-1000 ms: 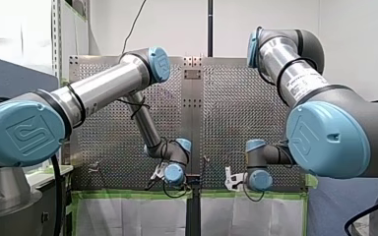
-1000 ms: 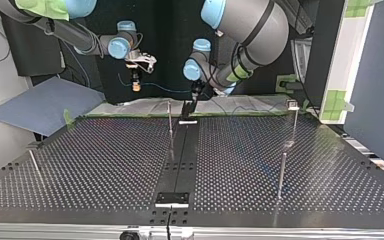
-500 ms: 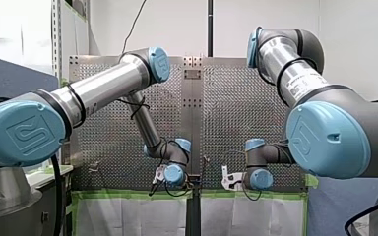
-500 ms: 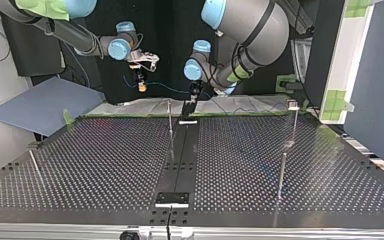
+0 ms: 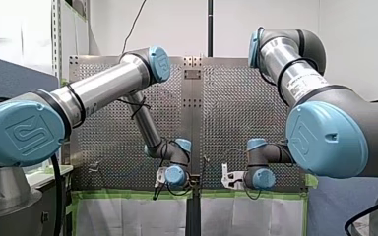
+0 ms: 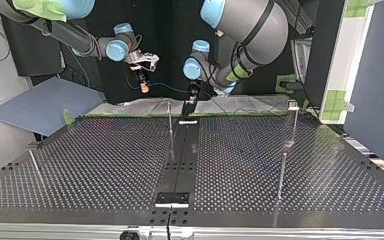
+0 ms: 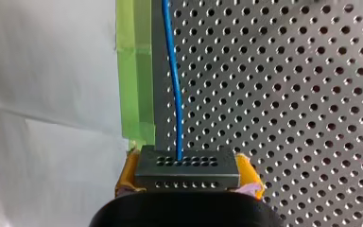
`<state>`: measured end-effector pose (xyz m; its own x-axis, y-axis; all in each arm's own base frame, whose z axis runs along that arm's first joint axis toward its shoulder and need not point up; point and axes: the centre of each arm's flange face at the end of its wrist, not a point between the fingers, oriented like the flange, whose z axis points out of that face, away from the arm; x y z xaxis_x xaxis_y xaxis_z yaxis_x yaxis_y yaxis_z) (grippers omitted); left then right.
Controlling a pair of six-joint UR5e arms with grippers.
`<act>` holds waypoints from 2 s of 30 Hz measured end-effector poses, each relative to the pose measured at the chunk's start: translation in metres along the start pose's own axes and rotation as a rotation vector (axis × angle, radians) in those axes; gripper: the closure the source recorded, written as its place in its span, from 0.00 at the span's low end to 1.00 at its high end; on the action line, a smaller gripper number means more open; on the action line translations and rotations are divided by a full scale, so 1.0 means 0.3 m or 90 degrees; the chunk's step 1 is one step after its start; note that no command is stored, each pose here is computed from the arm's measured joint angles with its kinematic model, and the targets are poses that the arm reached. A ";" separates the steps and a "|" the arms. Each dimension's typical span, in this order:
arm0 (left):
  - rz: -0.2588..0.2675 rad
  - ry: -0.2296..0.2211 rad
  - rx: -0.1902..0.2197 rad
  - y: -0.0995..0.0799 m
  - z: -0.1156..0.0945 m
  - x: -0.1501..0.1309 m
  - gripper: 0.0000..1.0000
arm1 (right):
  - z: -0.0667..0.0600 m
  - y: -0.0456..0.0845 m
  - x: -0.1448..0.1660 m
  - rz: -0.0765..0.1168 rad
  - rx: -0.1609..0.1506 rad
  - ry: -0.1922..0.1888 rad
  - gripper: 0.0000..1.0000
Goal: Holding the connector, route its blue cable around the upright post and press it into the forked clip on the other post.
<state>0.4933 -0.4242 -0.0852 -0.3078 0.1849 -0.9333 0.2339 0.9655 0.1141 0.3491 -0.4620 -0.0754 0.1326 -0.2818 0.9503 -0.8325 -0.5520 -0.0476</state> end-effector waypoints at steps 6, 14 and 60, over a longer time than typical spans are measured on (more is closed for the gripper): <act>-0.045 -0.011 -0.002 -0.004 0.004 -0.005 0.00 | 0.001 -0.009 0.001 0.002 0.020 0.002 1.00; -0.102 -0.016 -0.019 0.003 0.005 -0.007 0.00 | 0.001 -0.021 0.003 0.003 0.046 0.003 1.00; -0.140 -0.041 -0.100 -0.051 -0.059 -0.003 0.91 | -0.001 0.022 0.001 0.014 0.025 -0.004 1.00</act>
<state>0.4736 -0.4359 -0.0801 -0.2746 -0.0390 -0.9608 0.0202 0.9987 -0.0463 0.3435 -0.4657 -0.0754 0.1175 -0.2985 0.9471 -0.8136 -0.5758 -0.0805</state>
